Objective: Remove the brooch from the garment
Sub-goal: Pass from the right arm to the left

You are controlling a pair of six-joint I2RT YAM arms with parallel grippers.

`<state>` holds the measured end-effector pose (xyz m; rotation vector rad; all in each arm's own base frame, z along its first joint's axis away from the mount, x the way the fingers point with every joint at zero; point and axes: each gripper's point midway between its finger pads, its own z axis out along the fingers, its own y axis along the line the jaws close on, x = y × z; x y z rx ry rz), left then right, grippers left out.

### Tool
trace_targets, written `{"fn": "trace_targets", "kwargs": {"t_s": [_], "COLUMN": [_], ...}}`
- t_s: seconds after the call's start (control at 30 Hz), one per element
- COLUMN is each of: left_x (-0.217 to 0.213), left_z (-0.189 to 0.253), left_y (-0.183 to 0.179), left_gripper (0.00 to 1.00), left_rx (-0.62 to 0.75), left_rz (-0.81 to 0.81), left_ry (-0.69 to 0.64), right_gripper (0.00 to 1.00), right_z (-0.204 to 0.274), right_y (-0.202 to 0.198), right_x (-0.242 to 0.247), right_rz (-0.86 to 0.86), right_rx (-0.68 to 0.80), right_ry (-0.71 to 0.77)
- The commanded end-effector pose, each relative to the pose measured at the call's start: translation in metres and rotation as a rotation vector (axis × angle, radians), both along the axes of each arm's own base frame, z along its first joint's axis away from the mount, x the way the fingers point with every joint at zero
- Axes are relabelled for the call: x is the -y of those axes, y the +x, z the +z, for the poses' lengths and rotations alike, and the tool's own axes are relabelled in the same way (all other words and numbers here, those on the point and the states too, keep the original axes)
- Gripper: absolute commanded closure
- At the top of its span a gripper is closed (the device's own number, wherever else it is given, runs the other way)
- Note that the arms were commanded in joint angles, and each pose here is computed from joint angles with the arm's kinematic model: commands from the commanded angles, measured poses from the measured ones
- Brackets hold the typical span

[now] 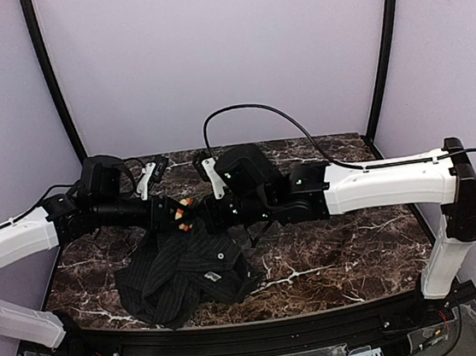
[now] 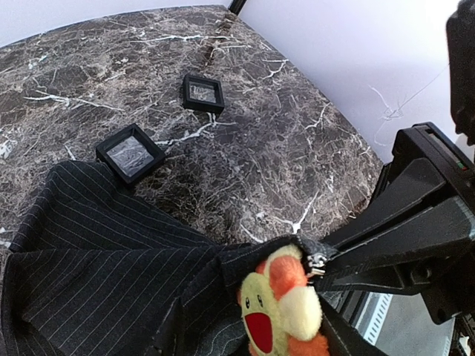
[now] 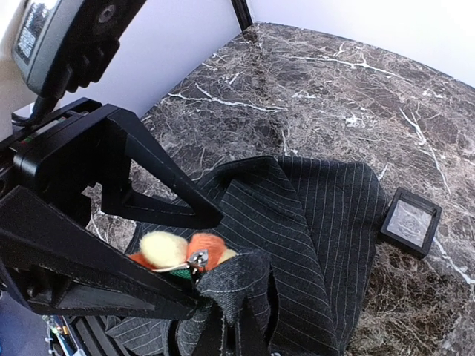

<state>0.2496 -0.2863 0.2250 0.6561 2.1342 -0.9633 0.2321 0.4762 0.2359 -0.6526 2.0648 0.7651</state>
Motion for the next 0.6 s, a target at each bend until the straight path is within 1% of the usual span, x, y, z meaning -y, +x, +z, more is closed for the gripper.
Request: {"fn": "trace_targets", "kwargs": {"t_s": [0.0,0.13,0.2,0.27,0.33,0.37,0.4,0.43,0.53,0.57], "left_x": [0.002,0.002,0.002,0.002,0.002,0.002,0.002,0.003,0.005,0.006], "left_z": [0.000,-0.001,-0.002,-0.002,-0.003,-0.003,-0.003,-0.004,-0.004,-0.003], "left_y": [0.002,0.002,0.002,0.002,0.002,0.002,0.002,0.002,0.001,0.001], "left_gripper": [0.41,0.43,0.47,0.59,0.65,0.66,0.70,0.72,0.84,0.87], "left_rx": [-0.007,-0.007,-0.007,-0.006,-0.006,-0.009,-0.008,-0.011,-0.013,-0.010], "left_rz": [0.000,0.000,0.002,0.003,0.005,0.005,0.003,-0.001,-0.012,-0.015], "left_ry": [0.006,0.009,0.011,0.012,0.011,0.010,0.008,0.004,-0.007,-0.010], "right_gripper": [1.00,1.00,1.00,1.00,1.00,1.00,1.00,1.00,1.00,1.00], "right_z": [0.010,0.010,0.010,0.011,0.010,0.009,0.009,0.009,0.009,0.008], "right_y": [0.001,0.000,-0.001,-0.001,-0.002,-0.003,-0.004,-0.005,-0.009,-0.011], "right_x": [-0.006,-0.007,-0.008,-0.008,-0.008,-0.008,-0.008,-0.008,-0.009,-0.009], "right_rz": [-0.013,-0.012,-0.010,-0.006,0.000,0.003,0.009,0.016,0.039,0.051], "right_rx": [0.031,0.031,0.032,0.034,0.034,0.033,0.033,0.033,0.030,0.030], "right_ry": [0.004,0.001,0.001,0.001,0.000,-0.002,-0.003,-0.001,0.004,0.004]}}
